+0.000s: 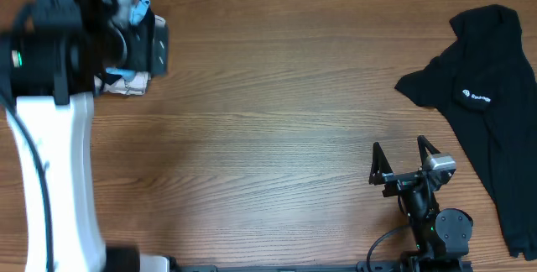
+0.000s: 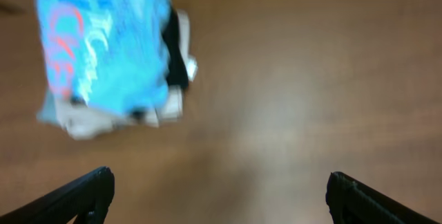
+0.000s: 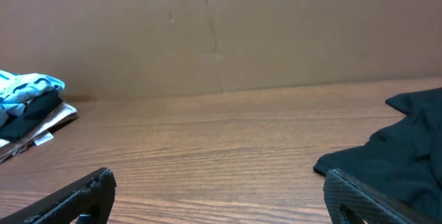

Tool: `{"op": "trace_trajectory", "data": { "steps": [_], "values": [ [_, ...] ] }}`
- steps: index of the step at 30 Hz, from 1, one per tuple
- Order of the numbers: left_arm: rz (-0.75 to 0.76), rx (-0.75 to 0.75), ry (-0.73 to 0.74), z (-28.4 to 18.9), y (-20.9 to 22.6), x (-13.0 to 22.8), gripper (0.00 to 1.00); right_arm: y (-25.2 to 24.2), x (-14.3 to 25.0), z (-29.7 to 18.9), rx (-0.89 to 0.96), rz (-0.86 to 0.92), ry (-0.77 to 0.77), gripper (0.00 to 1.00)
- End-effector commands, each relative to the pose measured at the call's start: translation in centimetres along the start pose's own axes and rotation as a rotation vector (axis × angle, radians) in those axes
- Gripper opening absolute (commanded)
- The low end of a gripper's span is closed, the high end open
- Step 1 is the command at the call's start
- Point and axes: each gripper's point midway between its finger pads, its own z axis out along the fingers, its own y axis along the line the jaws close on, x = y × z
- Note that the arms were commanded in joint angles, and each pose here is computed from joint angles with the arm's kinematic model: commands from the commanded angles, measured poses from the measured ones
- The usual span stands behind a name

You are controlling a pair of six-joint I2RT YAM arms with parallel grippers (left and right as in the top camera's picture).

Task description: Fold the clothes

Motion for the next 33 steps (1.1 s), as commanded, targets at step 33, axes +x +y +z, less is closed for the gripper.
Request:
{"op": "trace_trajectory", "data": {
  "steps": [33],
  "values": [
    [0.03, 0.039, -0.985, 4.8, -3.9, 16.8, 1.0, 0.0, 0.2, 0.0, 0.0, -0.004, -0.003, 1.0]
  ]
}}
